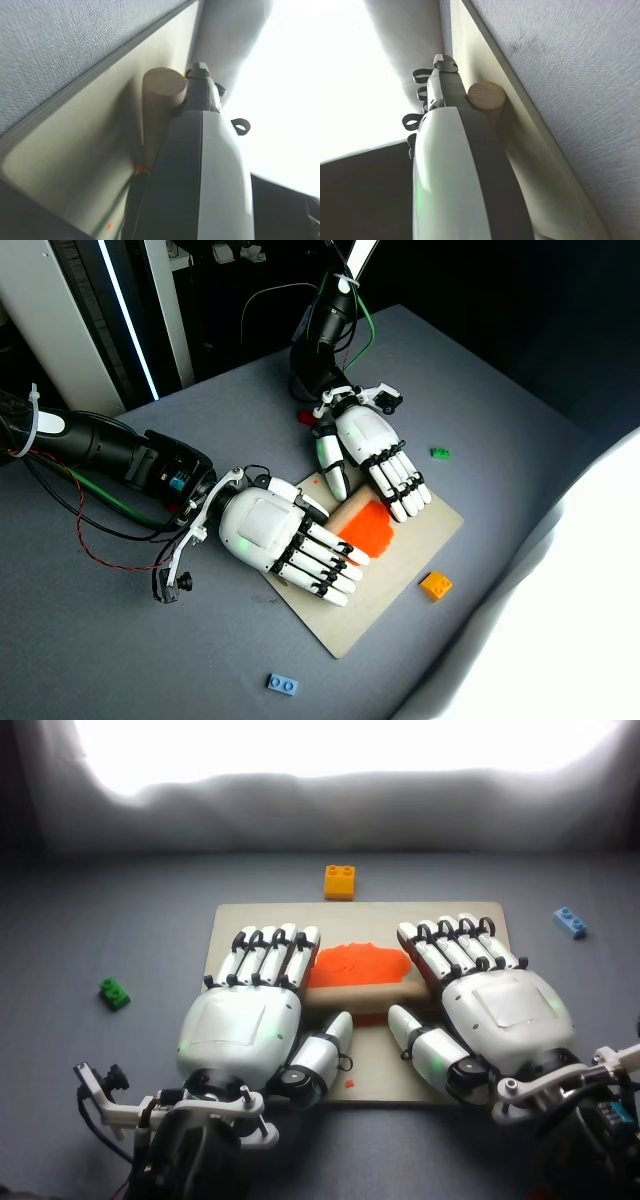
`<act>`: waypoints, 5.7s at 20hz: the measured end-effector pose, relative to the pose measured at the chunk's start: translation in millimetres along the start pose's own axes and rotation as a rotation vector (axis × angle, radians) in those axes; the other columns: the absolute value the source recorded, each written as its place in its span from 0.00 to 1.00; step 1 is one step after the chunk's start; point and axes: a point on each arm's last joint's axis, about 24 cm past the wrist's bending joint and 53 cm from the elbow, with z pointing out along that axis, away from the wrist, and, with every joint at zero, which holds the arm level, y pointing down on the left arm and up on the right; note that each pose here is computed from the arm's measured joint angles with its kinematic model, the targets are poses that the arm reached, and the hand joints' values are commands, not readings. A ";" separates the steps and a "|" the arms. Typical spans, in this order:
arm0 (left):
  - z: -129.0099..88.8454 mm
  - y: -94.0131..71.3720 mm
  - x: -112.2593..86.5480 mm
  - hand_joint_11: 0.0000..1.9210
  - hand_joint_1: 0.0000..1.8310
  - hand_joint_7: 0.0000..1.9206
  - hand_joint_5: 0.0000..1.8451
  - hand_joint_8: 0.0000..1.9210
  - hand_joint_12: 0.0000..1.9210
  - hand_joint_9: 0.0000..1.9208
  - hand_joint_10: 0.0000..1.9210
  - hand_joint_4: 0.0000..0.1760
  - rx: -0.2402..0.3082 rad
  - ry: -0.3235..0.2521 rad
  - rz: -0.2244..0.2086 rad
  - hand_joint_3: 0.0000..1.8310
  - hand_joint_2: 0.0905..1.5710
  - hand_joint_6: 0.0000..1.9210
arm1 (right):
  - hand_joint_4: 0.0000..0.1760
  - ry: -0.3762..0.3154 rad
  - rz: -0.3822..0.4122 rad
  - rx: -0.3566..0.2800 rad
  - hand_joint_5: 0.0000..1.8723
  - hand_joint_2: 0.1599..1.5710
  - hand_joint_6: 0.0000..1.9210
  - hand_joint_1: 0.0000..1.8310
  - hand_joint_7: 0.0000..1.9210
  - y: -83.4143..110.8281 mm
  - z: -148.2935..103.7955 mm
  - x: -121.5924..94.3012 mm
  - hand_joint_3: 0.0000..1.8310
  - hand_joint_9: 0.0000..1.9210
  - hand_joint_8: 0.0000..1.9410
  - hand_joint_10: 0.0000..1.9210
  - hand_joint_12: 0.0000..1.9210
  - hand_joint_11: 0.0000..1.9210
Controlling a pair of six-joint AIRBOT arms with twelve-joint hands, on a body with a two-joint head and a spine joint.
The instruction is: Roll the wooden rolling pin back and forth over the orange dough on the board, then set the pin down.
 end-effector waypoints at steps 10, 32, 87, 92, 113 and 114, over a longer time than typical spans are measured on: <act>10.5 0.0 -1.2 0.00 0.00 0.00 0.00 0.00 0.00 0.00 0.00 0.00 0.007 -0.012 -0.008 0.01 0.96 0.00 | 0.00 -0.004 0.010 0.003 0.02 1.00 0.00 0.00 0.02 0.2 6.5 -2.3 0.05 0.00 0.00 0.00 0.00 0.00; 28.5 -0.3 -5.2 0.00 0.00 0.00 0.00 0.00 0.00 0.00 0.00 0.00 0.023 -0.026 -0.008 0.00 0.96 0.00 | 0.00 -0.018 0.016 0.014 0.01 1.00 0.00 0.00 0.02 -6.3 20.4 -8.6 0.05 0.01 0.00 0.00 0.00 0.00; 73.9 0.5 -9.7 0.00 0.00 0.00 0.00 0.00 0.00 0.00 0.00 0.00 0.022 -0.008 -0.011 0.00 0.96 0.00 | 0.00 -0.058 0.061 0.060 0.00 1.00 0.00 0.00 0.01 -19.0 56.5 -24.1 0.03 0.00 0.00 0.00 0.00 0.00; 76.7 -1.1 -9.4 0.00 0.00 0.00 0.00 0.00 0.00 0.00 0.00 0.00 0.021 0.000 -0.014 0.00 0.97 0.00 | 0.00 -0.061 0.063 0.060 0.00 1.00 0.00 0.00 0.01 -19.1 57.2 -24.3 0.03 0.00 0.00 0.00 0.00 0.00; 76.4 -1.4 -9.3 0.00 0.00 0.08 0.08 0.00 0.00 0.03 0.01 0.00 0.022 0.005 -0.022 0.00 0.97 0.01 | 0.00 -0.064 0.059 0.056 0.11 1.00 0.00 0.00 0.13 -18.9 58.7 -25.8 0.03 0.10 0.00 0.00 0.13 0.00; 76.2 -1.7 -9.0 0.00 0.00 0.08 0.08 0.00 0.00 0.04 0.01 0.00 0.022 0.006 -0.022 0.00 0.97 0.01 | 0.00 -0.064 0.059 0.056 0.11 1.00 0.00 0.00 0.13 -18.8 58.7 -25.8 0.04 0.10 0.00 0.00 0.12 0.00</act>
